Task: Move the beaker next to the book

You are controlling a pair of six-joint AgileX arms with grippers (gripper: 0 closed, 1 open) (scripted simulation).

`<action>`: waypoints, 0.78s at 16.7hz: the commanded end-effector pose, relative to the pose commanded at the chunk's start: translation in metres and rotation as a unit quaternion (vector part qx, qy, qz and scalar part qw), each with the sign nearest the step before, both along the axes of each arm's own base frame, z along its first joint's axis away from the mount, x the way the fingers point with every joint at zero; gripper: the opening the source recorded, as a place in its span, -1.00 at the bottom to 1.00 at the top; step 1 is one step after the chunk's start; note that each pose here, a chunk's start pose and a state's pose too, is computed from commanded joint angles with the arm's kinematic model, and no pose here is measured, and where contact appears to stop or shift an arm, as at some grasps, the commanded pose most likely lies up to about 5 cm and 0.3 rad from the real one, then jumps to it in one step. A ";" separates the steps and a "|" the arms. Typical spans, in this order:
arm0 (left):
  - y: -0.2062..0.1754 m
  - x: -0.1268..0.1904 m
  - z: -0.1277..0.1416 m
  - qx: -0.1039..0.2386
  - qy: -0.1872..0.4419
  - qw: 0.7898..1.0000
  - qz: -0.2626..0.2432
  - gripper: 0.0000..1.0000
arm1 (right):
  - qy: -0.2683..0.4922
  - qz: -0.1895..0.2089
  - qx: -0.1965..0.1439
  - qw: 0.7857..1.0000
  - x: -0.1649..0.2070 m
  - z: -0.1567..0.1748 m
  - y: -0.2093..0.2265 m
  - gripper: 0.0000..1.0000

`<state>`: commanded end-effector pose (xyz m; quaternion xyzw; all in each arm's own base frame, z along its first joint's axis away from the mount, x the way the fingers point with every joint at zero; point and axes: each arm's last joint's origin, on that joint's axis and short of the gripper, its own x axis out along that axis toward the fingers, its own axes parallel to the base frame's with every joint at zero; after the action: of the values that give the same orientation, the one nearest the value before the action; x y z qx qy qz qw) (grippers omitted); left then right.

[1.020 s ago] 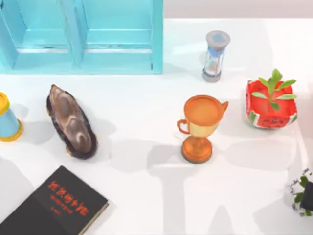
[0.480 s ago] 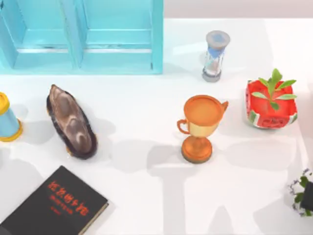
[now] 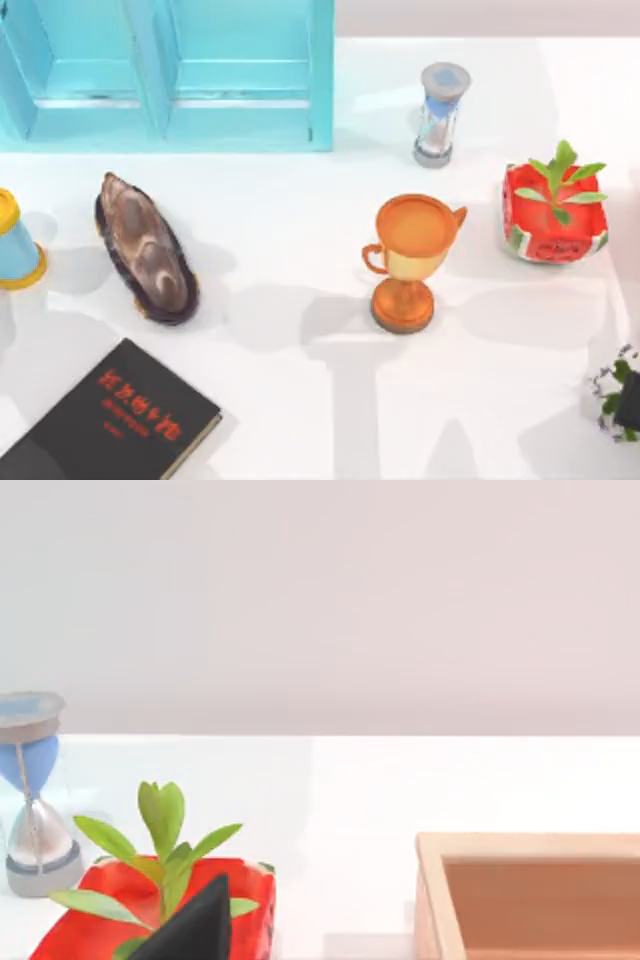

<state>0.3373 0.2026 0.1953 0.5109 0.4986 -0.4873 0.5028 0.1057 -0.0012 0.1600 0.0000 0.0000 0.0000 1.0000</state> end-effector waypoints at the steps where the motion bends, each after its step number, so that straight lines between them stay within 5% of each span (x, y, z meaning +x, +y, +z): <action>1: -0.011 0.007 0.006 0.005 -0.010 1.000 0.007 -1.00 | 0.000 0.000 0.000 1.000 0.000 0.000 0.000 1.00; 6: -0.089 0.029 0.041 0.015 -0.078 0.994 0.075 -1.00 | 0.000 0.000 0.000 1.000 0.000 0.000 0.000 1.00; 13: -0.166 0.022 0.079 -0.023 -0.152 0.962 0.225 -1.00 | 0.000 0.000 0.000 1.000 0.000 0.000 0.000 1.00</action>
<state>0.3593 0.0370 0.2747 0.4419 0.5071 -0.2893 0.6811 0.1057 -0.0012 0.1600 0.0000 0.0000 0.0000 1.0000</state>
